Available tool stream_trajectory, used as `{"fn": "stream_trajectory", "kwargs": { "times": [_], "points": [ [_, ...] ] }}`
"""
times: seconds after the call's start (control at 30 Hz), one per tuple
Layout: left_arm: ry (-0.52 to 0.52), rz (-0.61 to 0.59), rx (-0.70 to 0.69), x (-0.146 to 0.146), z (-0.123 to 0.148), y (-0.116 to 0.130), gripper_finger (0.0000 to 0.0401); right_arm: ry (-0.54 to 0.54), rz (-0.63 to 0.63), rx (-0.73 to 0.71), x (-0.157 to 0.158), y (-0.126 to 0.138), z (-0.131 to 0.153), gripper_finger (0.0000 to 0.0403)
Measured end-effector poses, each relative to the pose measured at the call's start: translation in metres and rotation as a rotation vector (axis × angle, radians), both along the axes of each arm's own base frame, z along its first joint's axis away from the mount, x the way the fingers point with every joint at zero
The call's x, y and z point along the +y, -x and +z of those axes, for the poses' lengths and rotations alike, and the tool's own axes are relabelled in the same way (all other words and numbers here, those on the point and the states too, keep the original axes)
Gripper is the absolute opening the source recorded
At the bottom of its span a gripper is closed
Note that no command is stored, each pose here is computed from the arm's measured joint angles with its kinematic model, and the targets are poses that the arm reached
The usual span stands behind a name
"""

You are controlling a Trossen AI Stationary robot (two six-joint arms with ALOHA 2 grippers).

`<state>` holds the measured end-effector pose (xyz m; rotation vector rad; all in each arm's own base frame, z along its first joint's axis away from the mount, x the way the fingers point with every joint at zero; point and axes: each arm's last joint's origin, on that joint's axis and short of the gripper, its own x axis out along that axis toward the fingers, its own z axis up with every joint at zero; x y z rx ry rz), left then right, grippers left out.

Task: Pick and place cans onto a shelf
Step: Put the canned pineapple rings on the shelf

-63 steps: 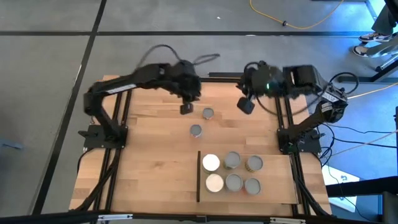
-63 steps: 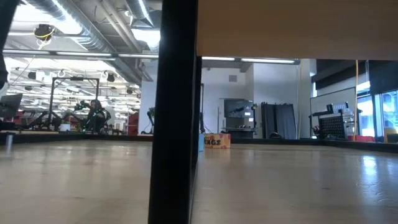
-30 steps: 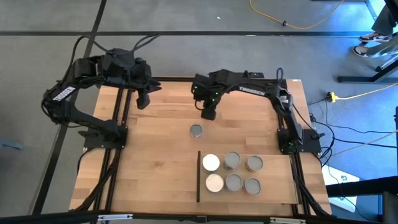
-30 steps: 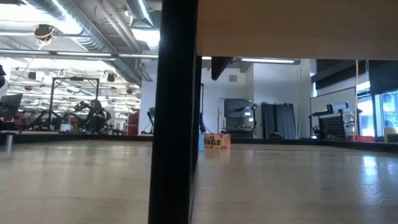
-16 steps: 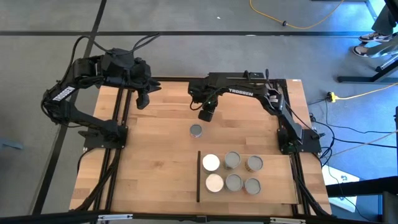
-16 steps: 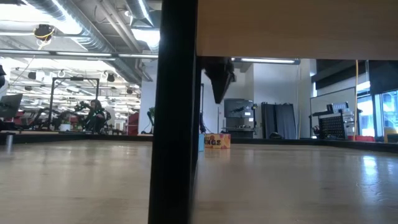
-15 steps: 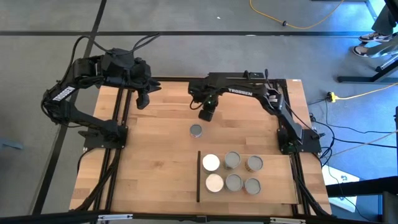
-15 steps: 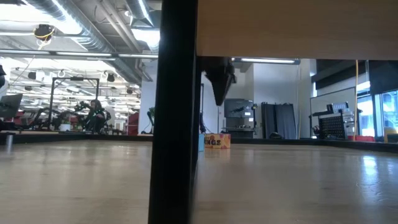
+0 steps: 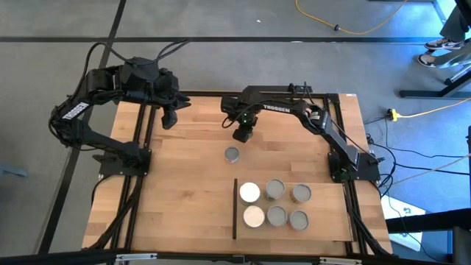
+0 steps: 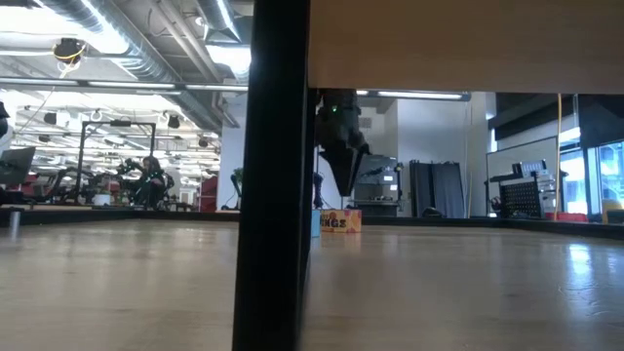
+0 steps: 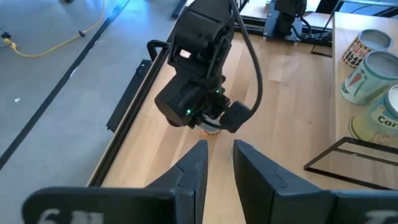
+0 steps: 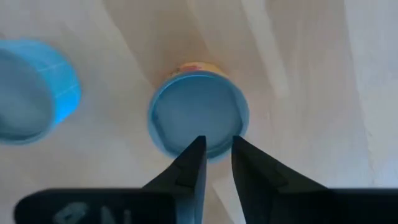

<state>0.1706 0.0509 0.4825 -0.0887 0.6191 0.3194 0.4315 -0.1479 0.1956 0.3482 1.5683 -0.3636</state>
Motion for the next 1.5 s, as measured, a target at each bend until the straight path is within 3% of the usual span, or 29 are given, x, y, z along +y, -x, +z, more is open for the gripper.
{"fn": "stream_trajectory", "kwargs": {
  "times": [0.27, 0.5, 1.03, 1.3, 1.5],
  "points": [
    [0.025, 0.018, -0.009, 0.0, 0.0, 0.0, 0.0069, 0.086, -0.018, 0.051, -0.01, 0.002, -0.007, 0.0078],
    [0.03, 0.02, -0.01, 0.0, 0.0, 0.0, 0.0069, 0.008, -0.074, 0.035, -0.018, 0.007, -0.01, 0.0078],
    [0.03, 0.019, -0.01, 0.0, 0.0, 0.0, 0.0069, -0.033, -0.076, 0.126, -0.019, 0.02, -0.043, 0.0078],
    [0.031, 0.019, -0.01, 0.0, 0.0, 0.0, 0.0069, -0.009, -0.032, 0.048, -0.023, 0.012, -0.016, 0.0078],
    [0.05, 0.034, -0.017, 0.0, 0.0, 0.0, 0.0069, -0.092, -0.027, -0.178, -0.024, -0.003, 0.018, 0.0078]
  ]
}}
